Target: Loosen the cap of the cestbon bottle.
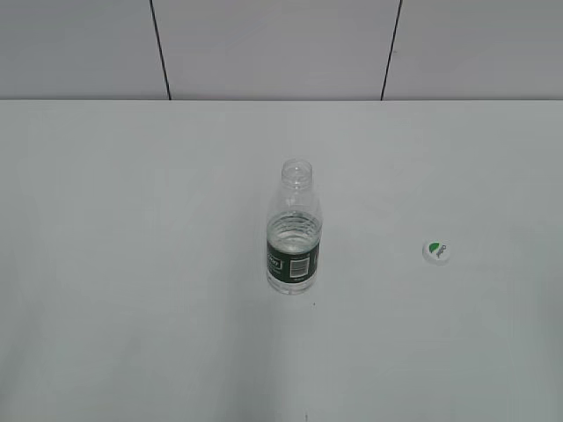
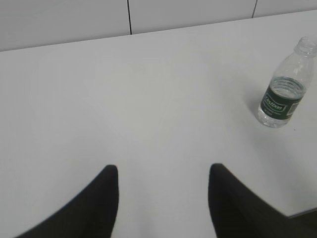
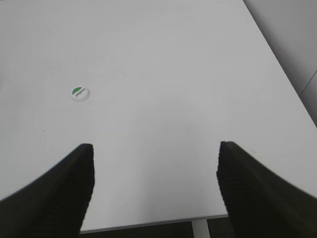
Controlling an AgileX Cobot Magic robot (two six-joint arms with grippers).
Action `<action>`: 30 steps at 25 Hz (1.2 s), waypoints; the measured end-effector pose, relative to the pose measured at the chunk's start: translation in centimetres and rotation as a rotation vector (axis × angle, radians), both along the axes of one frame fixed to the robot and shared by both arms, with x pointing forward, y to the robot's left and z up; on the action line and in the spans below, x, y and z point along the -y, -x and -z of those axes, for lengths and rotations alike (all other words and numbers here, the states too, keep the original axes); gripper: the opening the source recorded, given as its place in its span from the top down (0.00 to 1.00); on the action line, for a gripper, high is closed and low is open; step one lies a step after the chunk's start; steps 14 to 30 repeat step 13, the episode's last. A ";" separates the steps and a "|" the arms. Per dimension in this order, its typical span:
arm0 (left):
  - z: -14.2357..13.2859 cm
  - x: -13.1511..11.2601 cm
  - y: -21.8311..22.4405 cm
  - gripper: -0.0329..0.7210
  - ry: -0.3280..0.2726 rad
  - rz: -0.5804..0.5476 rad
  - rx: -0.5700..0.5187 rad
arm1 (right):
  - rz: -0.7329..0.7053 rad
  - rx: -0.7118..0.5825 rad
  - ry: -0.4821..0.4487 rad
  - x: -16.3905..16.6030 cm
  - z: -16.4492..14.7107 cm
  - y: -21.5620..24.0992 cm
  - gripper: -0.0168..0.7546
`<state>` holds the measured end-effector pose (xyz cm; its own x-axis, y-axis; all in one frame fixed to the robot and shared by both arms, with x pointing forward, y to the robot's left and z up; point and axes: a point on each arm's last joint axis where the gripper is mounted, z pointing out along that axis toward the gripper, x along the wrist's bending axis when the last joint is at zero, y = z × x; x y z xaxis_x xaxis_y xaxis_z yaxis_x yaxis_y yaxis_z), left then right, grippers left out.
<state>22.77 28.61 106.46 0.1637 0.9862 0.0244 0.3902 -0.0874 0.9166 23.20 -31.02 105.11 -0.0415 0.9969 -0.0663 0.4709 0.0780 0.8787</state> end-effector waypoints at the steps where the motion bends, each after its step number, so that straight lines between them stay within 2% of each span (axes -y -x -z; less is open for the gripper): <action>1: 0.0 0.0 0.0 0.49 0.000 0.000 0.000 | 0.000 0.001 0.000 0.0 0.0 0.0 0.21; 13: 0.0 0.0 0.0 0.57 0.000 0.000 0.000 | 0.000 0.001 0.000 0.0 0.0 0.0 0.21; 30: 0.0 0.0 0.0 0.57 0.000 0.000 0.000 | 0.000 0.001 0.000 0.0 0.0 0.0 0.21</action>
